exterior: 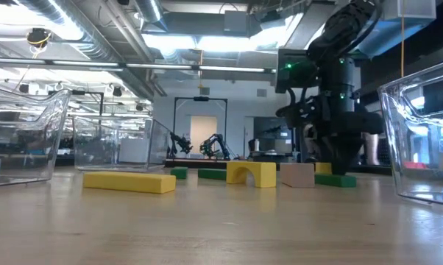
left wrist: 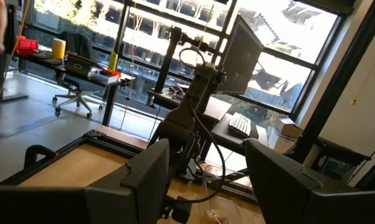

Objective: Sort & place blocks by color
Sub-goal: Put the top right yellow block into the bottom left transparent bin

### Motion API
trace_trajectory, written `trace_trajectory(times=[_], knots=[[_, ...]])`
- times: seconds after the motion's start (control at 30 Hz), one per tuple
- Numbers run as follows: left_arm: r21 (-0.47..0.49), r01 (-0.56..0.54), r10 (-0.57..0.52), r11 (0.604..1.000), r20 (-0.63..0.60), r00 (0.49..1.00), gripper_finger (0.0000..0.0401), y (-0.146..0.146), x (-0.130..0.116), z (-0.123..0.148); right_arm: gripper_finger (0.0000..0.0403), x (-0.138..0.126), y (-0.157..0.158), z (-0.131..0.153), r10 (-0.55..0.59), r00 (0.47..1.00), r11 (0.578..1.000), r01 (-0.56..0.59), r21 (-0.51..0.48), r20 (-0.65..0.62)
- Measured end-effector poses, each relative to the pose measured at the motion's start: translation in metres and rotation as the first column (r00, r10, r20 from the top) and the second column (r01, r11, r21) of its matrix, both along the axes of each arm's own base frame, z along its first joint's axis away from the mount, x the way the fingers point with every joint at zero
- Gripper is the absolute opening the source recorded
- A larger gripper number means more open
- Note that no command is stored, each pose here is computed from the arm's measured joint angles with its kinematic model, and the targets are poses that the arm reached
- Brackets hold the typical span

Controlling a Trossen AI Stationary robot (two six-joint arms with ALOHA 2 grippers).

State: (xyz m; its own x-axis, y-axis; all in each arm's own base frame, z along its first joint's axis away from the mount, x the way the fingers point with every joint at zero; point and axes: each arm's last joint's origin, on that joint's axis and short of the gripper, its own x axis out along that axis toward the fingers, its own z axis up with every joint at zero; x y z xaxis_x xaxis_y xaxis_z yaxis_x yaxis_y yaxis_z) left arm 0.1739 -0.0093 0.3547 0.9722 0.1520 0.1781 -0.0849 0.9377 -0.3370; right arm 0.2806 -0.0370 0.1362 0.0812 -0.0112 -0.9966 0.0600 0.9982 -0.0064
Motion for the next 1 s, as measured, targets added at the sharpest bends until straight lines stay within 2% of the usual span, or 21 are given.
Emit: trace_trajectory(times=[0.5,0.67,1.0], knots=[[0.001,0.004,-0.004,1.0,0.0,1.0,0.0204,0.0,0.0,0.0,0.0244,-0.001,-0.01,0.001,-0.085,0.996,0.993,0.083,0.081,0.013],[0.001,0.004,-0.004,1.0,0.0,1.0,0.0204,0.0,0.0,0.0,0.0239,-0.001,-0.014,0.001,-0.141,0.99,0.984,0.138,0.117,0.023],[0.002,0.005,-0.005,1.0,0.0,1.0,0.0204,0.0,0.0,0.0,0.0214,-0.001,-0.015,0.0,-0.155,0.987,0.983,0.151,0.104,0.033]])
